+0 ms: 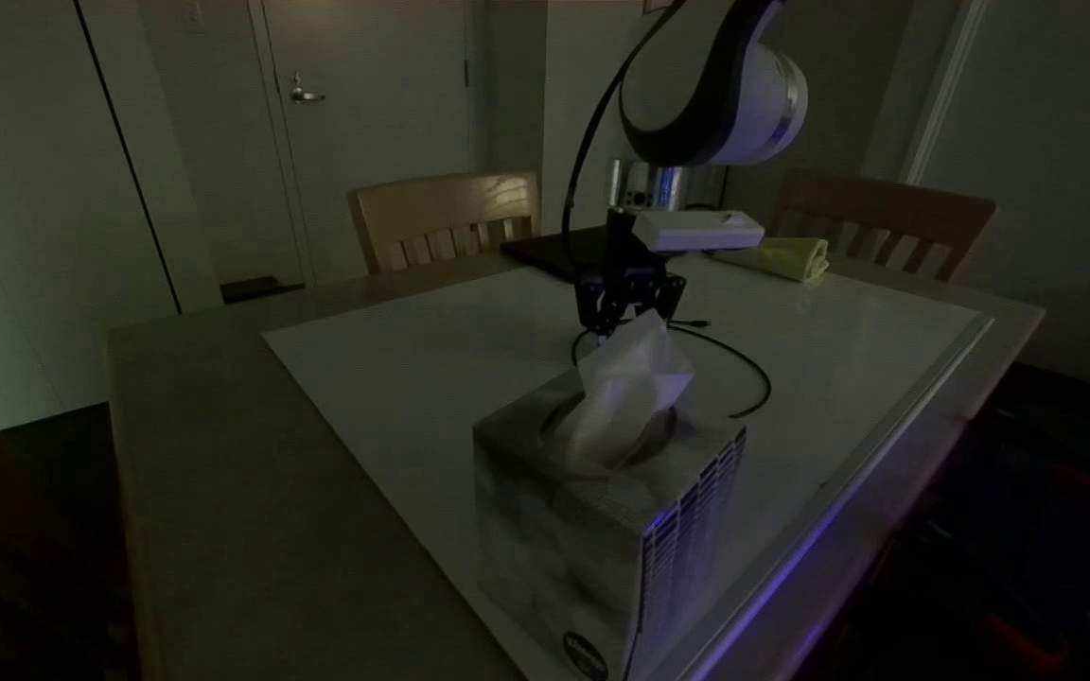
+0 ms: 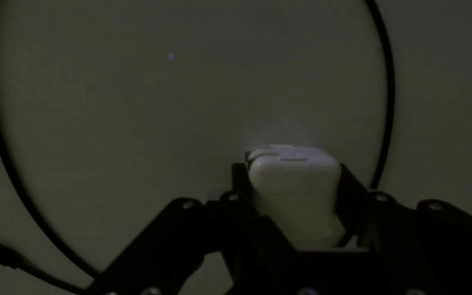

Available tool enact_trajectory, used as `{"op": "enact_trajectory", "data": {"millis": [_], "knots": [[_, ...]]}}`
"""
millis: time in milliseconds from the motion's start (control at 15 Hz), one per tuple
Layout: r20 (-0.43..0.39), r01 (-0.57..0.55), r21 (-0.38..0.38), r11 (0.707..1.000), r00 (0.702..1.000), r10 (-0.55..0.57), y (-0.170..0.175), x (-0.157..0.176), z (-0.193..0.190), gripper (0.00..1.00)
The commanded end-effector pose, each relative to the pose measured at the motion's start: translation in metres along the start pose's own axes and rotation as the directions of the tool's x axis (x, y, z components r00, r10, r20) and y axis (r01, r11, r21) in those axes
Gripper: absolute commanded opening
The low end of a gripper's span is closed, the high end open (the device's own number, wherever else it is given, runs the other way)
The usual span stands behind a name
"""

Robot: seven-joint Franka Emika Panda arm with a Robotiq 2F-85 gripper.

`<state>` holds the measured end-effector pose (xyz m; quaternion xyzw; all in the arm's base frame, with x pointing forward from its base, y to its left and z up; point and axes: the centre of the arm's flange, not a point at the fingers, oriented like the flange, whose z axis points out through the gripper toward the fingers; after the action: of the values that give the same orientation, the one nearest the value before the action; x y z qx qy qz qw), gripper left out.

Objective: Straighten the cable

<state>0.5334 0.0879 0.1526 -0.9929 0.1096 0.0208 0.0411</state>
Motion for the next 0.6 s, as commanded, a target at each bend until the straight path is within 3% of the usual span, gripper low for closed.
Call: {"op": "enact_trajectory", "data": {"millis": [0, 267, 333, 533], "knots": [[-0.002, -0.001, 0.000, 1.000, 1.000, 0.001, 0.000, 0.000, -0.001, 0.52], [0.000, 0.001, -0.001, 1.000, 1.000, -0.001, -0.001, 0.000, 0.000, 0.52], [-0.010, -0.012, -0.018, 1.000, 1.000, 0.011, -0.002, -0.001, -0.001, 0.27], [-0.084, -0.161, -0.086, 0.983, 0.985, 0.154, 0.009, -0.003, -0.006, 0.27]]}}
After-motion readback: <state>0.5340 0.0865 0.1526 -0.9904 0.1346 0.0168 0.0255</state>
